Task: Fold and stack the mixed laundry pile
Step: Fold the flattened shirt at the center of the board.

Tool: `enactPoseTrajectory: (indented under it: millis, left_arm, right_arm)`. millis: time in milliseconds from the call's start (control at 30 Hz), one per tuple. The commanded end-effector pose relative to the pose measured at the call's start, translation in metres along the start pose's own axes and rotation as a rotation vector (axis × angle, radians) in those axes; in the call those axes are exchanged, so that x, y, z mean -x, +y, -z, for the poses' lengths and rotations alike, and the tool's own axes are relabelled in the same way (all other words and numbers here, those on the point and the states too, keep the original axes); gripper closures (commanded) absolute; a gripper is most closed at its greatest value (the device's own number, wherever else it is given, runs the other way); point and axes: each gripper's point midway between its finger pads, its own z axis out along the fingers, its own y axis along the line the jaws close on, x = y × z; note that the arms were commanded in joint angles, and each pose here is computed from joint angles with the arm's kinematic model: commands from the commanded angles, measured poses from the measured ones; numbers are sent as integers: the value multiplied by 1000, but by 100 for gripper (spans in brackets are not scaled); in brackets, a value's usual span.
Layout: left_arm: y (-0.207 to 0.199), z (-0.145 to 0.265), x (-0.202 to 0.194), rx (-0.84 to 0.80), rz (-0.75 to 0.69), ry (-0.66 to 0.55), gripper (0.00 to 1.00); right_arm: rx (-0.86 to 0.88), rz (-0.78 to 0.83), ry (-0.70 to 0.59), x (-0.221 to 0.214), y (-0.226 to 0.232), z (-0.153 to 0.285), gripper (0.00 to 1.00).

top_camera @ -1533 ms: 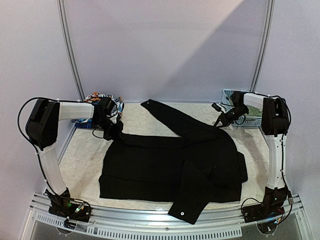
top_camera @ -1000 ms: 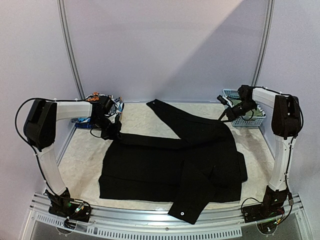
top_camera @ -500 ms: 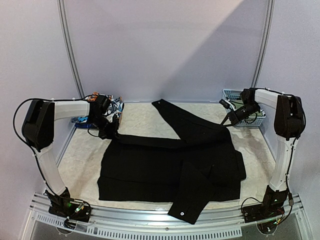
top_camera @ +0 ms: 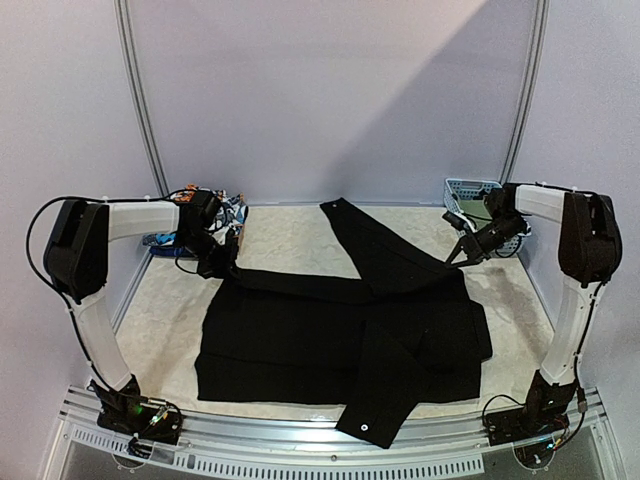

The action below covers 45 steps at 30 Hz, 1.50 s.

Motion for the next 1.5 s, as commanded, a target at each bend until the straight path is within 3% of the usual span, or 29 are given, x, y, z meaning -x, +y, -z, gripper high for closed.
enactPoseTrajectory:
  millis: [0, 600, 700, 867, 1067, 1233, 1467]
  left_arm:
    - [6, 5, 4, 14, -5, -2, 100]
    - [22, -10, -25, 49, -2, 111, 100]
    - [32, -5, -34, 103, -10, 133, 100]
    - [40, 12, -37, 172, -41, 126, 83]
    - [22, 32, -15, 157, -77, 45, 61]
    - [-5, 25, 11, 60, -101, -35, 60]
    - [-23, -22, 10, -23, -72, 26, 65]
  right_arm:
    - [-29, -34, 16, -12, 4, 5, 100]
    - [-121, -91, 142, -62, -18, -11, 100]
    - [-141, -108, 175, -71, -22, -12, 94]
    - [-210, -89, 229, -81, -22, 2, 81]
    - [-252, -16, 133, -48, -9, 26, 71]
    - [-190, -6, 55, -17, -12, 19, 70]
    - [-101, 2, 70, -8, -24, -13, 71]
